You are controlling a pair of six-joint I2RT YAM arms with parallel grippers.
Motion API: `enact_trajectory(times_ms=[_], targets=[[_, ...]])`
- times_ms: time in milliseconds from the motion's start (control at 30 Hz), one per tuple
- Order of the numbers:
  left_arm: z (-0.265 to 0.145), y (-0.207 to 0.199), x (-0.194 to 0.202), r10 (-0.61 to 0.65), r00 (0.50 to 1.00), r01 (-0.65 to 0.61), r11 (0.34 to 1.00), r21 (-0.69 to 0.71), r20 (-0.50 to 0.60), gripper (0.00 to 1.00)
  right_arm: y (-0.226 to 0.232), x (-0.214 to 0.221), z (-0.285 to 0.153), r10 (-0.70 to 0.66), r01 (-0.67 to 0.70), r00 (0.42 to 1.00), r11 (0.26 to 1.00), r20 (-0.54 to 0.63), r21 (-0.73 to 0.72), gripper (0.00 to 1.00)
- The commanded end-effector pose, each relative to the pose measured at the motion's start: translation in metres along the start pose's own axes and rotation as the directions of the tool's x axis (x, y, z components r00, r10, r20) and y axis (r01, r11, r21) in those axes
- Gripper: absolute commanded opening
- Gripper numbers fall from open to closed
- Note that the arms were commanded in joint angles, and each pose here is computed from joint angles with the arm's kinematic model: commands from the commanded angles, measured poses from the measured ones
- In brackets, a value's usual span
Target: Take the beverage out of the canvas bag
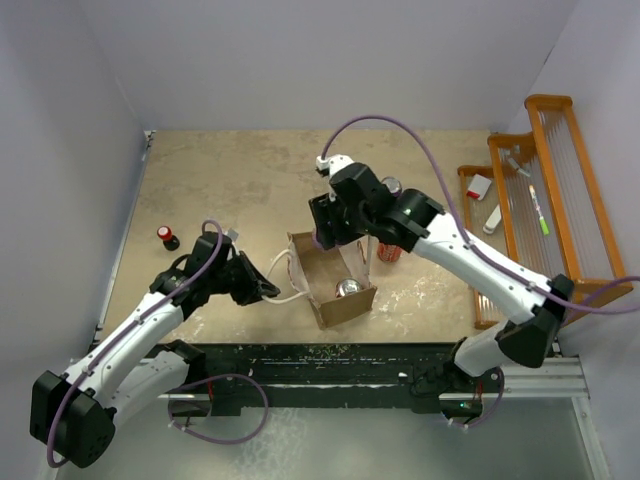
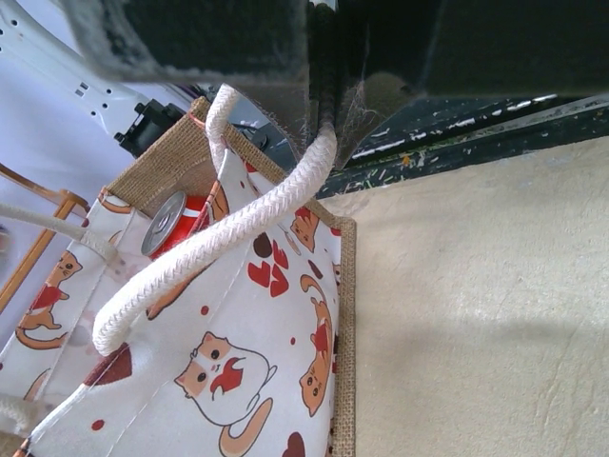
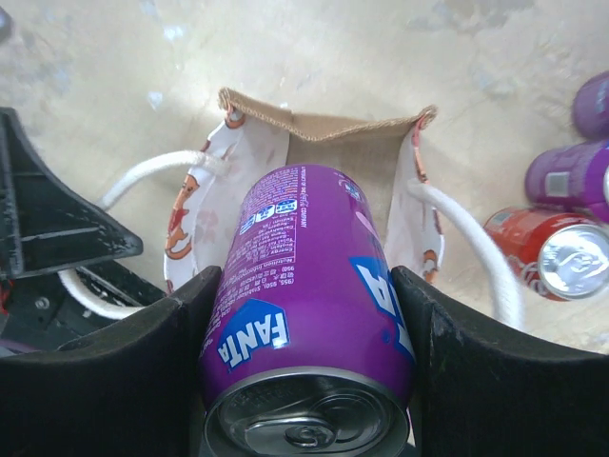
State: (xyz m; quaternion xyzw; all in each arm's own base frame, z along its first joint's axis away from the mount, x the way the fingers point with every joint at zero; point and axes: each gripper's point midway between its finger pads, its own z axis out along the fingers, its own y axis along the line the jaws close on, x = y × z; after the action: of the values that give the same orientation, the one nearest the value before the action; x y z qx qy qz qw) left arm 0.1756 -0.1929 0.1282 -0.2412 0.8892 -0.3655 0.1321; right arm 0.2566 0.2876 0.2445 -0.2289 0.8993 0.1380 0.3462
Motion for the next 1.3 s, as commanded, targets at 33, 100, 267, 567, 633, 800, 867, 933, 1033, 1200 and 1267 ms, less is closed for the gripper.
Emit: enact_trajectory(times_ms=[33, 100, 267, 567, 633, 800, 867, 933, 1033, 1200, 1267], targets=[[-0.001, -0.004, 0.0, 0.009, 1.0, -0.01, 0.999, 0.031, 0.008, 0.0, -0.009, -0.073, -0.07, 0.047, -0.044, 0.938, 0.999, 0.342, -0.015, 0.0], [-0.001, -0.004, -0.001, 0.01, 1.0, -0.01, 0.999, 0.031, 0.01, 0.0, -0.018, -0.082, -0.086, 0.055, -0.062, 0.913, 0.998, 0.405, 0.005, 0.0], [0.0, -0.003, 0.0, 0.006, 1.0, -0.006, 1.0, 0.028, 0.007, 0.0, -0.059, -0.088, -0.114, 0.074, -0.177, 0.852, 0.972, 0.518, 0.152, 0.0], [0.003, -0.003, -0.001, 0.006, 1.0, -0.006, 1.0, 0.027, 0.001, 0.0, -0.136, -0.048, -0.121, 0.156, -0.413, 0.836, 0.81, 0.526, 0.417, 0.0], [0.004, -0.002, -0.001, 0.005, 1.0, -0.005, 1.0, 0.026, 0.001, 0.0, -0.146, -0.032, -0.118, 0.178, -0.438, 0.842, 0.776, 0.509, 0.454, 0.0], [0.006, 0.0, 0.0, 0.003, 1.0, -0.003, 1.0, 0.023, -0.004, 0.0, -0.153, 0.01, -0.102, 0.254, -0.465, 0.861, 0.744, 0.44, 0.48, 0.0], [0.006, 0.0, 0.0, 0.004, 1.0, -0.003, 1.0, 0.023, -0.005, 0.0, -0.151, 0.029, -0.094, 0.301, -0.48, 0.863, 0.74, 0.405, 0.472, 0.0], [0.008, 0.001, 0.0, 0.003, 1.0, -0.003, 1.0, 0.024, -0.007, 0.0, -0.146, 0.048, -0.083, 0.337, -0.477, 0.872, 0.75, 0.356, 0.459, 0.0], [0.01, 0.0, 0.0, 0.004, 1.0, -0.003, 1.0, 0.03, -0.01, 0.0, -0.142, 0.07, -0.071, 0.368, -0.472, 0.879, 0.757, 0.302, 0.451, 0.0], [0.015, -0.001, -0.001, 0.009, 1.0, -0.008, 0.999, 0.037, -0.019, 0.0, -0.137, 0.093, -0.051, 0.393, -0.462, 0.887, 0.766, 0.244, 0.446, 0.0], [0.016, -0.003, -0.002, 0.016, 1.0, -0.015, 0.999, 0.042, -0.021, 0.0, -0.135, 0.1, -0.04, 0.404, -0.464, 0.886, 0.767, 0.229, 0.443, 0.0]])
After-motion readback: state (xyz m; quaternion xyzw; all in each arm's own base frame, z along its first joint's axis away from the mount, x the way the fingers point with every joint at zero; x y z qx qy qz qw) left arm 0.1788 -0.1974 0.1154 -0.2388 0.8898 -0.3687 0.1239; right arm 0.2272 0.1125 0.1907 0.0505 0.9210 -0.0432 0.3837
